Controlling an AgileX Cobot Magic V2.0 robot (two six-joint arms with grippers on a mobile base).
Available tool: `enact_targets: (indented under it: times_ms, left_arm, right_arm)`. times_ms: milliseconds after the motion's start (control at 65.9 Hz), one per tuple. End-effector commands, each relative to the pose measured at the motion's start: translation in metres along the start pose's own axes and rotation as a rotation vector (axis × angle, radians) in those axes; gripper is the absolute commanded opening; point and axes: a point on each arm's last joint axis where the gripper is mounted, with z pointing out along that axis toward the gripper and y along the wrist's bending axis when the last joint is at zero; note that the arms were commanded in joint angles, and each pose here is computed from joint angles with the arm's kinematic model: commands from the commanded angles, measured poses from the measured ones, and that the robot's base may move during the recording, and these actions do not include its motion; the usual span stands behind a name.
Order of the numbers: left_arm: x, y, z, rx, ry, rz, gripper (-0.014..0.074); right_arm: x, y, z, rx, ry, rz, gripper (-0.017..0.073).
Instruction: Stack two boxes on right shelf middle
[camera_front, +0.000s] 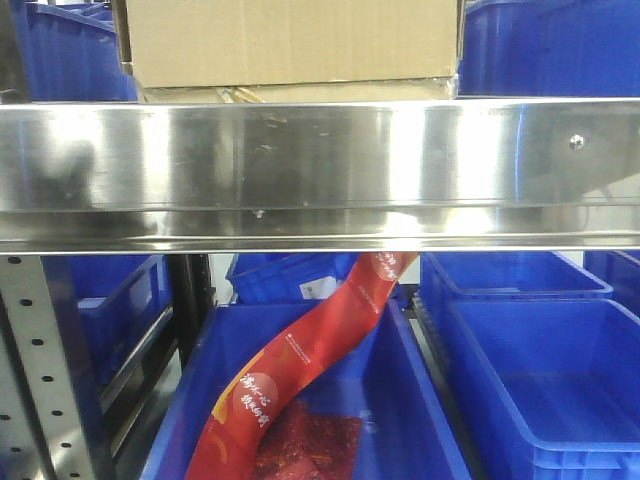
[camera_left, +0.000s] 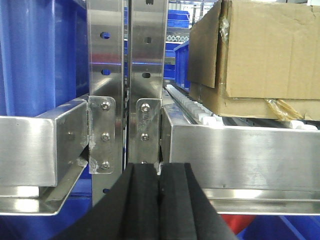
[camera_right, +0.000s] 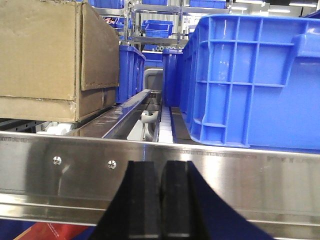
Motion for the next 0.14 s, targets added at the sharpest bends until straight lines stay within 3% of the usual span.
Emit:
enact_targets:
  times_ms: [0,121]
  left_arm:
    - [-0.0027,0.0001,-0.0005,-0.002,-0.029,-0.002,-0.0111]
    - [-0.0027,0.0001,-0.0005,-0.002,-0.029,-0.002,-0.0111]
  right_arm:
    - [-0.0024,-0.0003,-0.0004,0.005,-0.027,-0.003,-0.0162]
    - [-0.0024,-0.0003,-0.0004,0.005,-0.027,-0.003,-0.0162]
